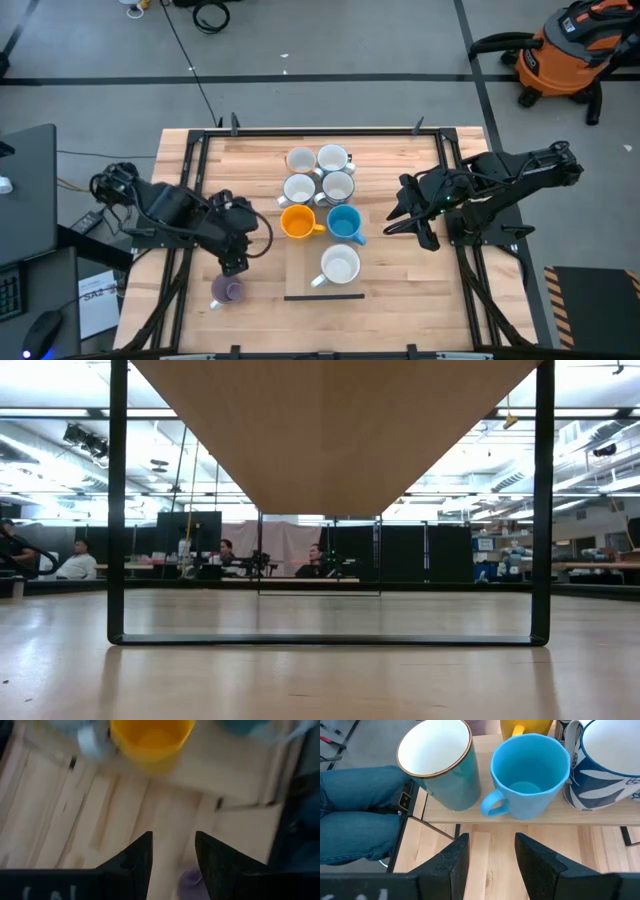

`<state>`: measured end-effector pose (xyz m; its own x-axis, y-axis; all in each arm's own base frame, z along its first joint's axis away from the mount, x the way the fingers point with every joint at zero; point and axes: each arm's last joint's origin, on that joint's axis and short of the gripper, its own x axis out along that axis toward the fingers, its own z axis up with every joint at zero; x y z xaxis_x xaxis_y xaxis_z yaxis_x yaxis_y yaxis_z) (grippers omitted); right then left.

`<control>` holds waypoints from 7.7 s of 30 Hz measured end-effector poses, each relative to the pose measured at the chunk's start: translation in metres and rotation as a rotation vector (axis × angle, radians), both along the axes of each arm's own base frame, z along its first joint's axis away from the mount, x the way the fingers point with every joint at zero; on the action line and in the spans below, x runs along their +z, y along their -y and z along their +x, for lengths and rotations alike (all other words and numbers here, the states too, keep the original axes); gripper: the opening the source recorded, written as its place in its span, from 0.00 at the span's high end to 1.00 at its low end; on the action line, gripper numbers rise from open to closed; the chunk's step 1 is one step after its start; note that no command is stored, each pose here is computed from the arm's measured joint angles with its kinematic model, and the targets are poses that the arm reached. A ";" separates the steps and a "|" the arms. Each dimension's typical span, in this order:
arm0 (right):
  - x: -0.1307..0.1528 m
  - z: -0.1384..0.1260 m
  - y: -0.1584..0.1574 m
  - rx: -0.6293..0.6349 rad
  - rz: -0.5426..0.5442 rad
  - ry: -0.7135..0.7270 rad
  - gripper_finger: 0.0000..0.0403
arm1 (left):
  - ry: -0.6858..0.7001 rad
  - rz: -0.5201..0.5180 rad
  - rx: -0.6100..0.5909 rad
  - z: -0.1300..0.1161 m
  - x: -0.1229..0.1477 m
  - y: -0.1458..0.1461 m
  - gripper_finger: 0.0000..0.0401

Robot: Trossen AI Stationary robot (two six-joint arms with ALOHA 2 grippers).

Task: Place coffee mugs
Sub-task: Put the purple mug on the shelf

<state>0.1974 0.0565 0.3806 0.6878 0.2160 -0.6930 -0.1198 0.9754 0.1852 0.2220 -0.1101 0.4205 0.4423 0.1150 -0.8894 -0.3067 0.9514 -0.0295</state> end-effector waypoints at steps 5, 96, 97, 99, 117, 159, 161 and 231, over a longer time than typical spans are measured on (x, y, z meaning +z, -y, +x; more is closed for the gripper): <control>0.000 0.000 0.000 0.000 0.000 0.000 0.59 | -0.133 0.015 0.055 -0.017 -0.039 -0.008 0.62; 0.000 0.000 0.000 -0.014 0.013 -0.003 0.59 | -0.200 -0.372 0.038 -0.050 -0.220 0.017 0.94; 0.000 0.000 0.000 -0.014 0.013 -0.003 0.59 | -0.194 -0.376 0.036 -0.049 -0.218 0.017 0.94; 0.000 0.000 0.000 -0.014 0.013 -0.003 0.59 | -0.180 -0.387 0.032 -0.046 -0.211 0.019 0.94; 0.000 0.000 0.000 -0.014 0.013 -0.004 0.59 | -0.040 -0.510 0.004 -0.034 -0.080 0.023 0.93; 0.000 0.000 0.000 -0.014 0.012 -0.004 0.59 | 0.043 -0.162 -0.238 0.079 -0.006 -0.024 0.93; 0.000 0.000 0.000 -0.014 0.012 -0.004 0.59 | 0.013 -0.156 -0.237 0.084 -0.012 -0.023 0.93; 0.001 0.001 0.000 -0.014 0.018 0.017 0.59 | -0.134 -0.011 -0.237 0.140 -0.079 -0.005 0.86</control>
